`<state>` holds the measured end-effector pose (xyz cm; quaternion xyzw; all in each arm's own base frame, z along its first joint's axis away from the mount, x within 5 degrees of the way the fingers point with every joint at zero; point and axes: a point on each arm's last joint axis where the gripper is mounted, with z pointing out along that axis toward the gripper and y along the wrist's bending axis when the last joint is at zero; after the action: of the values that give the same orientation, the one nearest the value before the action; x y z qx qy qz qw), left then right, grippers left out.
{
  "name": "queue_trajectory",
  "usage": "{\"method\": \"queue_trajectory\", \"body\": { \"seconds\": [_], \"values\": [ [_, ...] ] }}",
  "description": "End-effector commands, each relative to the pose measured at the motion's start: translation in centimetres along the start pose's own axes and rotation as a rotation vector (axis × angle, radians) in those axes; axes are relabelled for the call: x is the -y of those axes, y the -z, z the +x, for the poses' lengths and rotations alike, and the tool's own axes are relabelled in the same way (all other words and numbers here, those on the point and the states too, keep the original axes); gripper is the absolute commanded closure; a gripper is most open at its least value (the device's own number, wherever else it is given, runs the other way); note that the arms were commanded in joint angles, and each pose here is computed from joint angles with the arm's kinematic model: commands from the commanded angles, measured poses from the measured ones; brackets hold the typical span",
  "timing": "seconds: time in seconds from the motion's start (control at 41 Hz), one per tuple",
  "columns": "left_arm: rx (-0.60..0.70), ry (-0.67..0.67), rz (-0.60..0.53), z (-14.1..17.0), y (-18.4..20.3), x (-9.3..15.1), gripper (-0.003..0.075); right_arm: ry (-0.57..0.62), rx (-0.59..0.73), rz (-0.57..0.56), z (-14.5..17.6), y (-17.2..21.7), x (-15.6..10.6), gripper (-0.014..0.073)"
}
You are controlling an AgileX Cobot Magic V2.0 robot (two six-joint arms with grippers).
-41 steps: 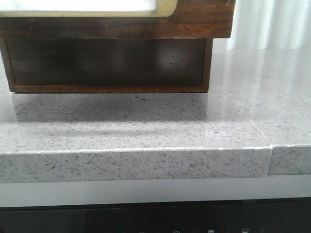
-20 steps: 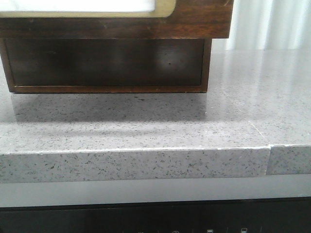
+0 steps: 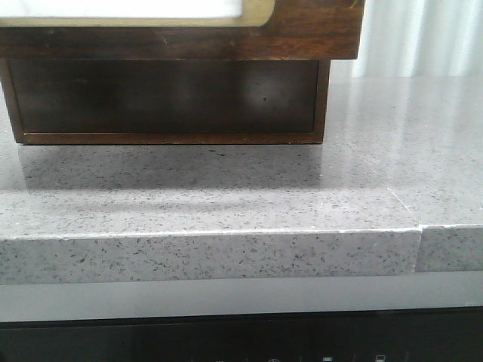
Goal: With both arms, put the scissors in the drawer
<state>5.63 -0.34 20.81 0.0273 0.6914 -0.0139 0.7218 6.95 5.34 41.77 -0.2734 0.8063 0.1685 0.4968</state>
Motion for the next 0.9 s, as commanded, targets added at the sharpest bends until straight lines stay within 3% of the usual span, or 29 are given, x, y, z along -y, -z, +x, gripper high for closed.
{"method": "queue_trajectory", "body": {
  "seconds": [0.0, 0.684, 0.879],
  "values": [
    [0.085, 0.018, 0.001, -0.1, 0.1, 0.0, 0.0741, 0.000, 0.093, -0.002, -1.1, 0.5, 0.0, 0.0664],
    [0.085, 0.018, 0.001, -0.1, 0.1, 0.0, 0.0741, -0.002, 0.099, 0.001, -0.9, 0.5, 0.0, 0.0664],
    [0.085, 0.018, 0.001, -0.1, 0.1, 0.0, 0.0741, -0.065, 0.138, 0.171, 1.5, 0.4, 1.5, 0.0664]
  ]
}}
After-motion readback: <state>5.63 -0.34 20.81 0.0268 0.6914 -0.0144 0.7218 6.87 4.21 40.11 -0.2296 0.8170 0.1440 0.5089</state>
